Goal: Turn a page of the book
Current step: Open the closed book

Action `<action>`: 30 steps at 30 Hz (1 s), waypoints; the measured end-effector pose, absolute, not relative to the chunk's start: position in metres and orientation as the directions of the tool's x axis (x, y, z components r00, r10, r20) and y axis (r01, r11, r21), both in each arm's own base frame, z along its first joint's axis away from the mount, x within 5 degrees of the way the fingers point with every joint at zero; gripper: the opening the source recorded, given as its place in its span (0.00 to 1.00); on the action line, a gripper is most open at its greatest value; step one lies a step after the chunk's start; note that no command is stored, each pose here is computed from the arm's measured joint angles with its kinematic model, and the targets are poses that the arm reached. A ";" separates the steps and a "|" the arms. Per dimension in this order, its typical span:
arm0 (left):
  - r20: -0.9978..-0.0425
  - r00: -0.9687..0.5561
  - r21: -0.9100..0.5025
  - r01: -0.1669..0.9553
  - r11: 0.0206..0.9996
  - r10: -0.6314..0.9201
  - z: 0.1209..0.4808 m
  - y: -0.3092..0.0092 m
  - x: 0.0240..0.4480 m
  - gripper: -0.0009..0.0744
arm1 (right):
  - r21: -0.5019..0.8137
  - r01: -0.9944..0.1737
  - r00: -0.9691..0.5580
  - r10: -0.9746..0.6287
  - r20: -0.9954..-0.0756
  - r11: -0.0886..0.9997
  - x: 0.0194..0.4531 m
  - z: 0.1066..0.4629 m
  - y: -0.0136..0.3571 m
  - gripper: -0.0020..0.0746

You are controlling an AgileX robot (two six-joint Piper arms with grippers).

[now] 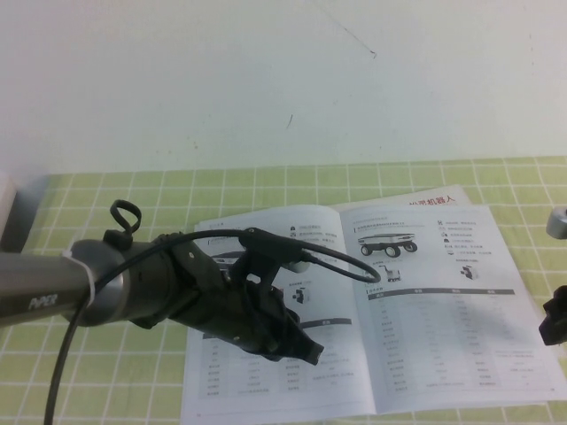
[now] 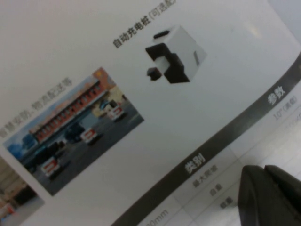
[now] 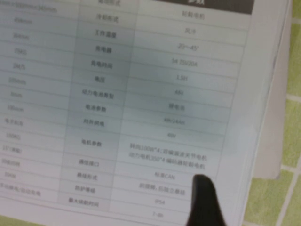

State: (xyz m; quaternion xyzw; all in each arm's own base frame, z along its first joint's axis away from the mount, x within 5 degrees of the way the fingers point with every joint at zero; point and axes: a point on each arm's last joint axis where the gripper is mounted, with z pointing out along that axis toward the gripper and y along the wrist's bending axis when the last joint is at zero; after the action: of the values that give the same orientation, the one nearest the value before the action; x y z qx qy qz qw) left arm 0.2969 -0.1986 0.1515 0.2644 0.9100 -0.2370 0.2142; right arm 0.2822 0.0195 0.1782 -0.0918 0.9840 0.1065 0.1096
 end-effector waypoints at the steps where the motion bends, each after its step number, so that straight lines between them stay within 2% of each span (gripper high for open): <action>1: -0.511 -0.772 -0.321 0.579 0.750 0.377 0.150 -0.199 0.297 0.01 | 0.189 -0.202 -0.958 -0.154 -0.241 0.961 0.283 0.178 0.019 0.59; 8: -0.499 -0.786 -0.329 0.561 0.760 0.364 0.147 -0.199 0.298 0.01 | 0.184 -0.198 -0.955 -0.147 -0.258 0.963 0.284 0.179 0.019 0.59; 15: -0.623 -0.725 -0.294 0.564 0.772 0.292 0.185 -0.196 0.300 0.01 | 0.184 -0.197 -0.955 -0.146 -0.260 0.963 0.285 0.179 0.019 0.59; 23: -0.718 -0.670 -0.344 0.578 0.740 0.189 0.211 -0.203 0.306 0.01 | 0.179 -0.195 -0.951 -0.141 -0.274 0.964 0.286 0.179 0.019 0.59; 26: -0.728 -0.661 -0.349 0.587 0.731 0.183 0.207 -0.207 0.312 0.01 | 0.179 -0.195 -0.951 -0.141 -0.274 0.964 0.286 0.179 0.019 0.59; 30: -0.694 -0.689 -0.352 0.577 0.737 0.209 0.183 -0.212 0.319 0.01 | 0.185 -0.203 -0.948 -0.145 -0.284 0.961 0.287 0.179 0.020 0.59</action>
State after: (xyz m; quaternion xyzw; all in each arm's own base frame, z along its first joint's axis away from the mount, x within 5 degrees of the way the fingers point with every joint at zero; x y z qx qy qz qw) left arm 0.3192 -0.2115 0.1826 0.2250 0.8739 -0.2846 0.3236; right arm 0.2868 0.0198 0.1793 -0.0887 0.9811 0.1067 0.1350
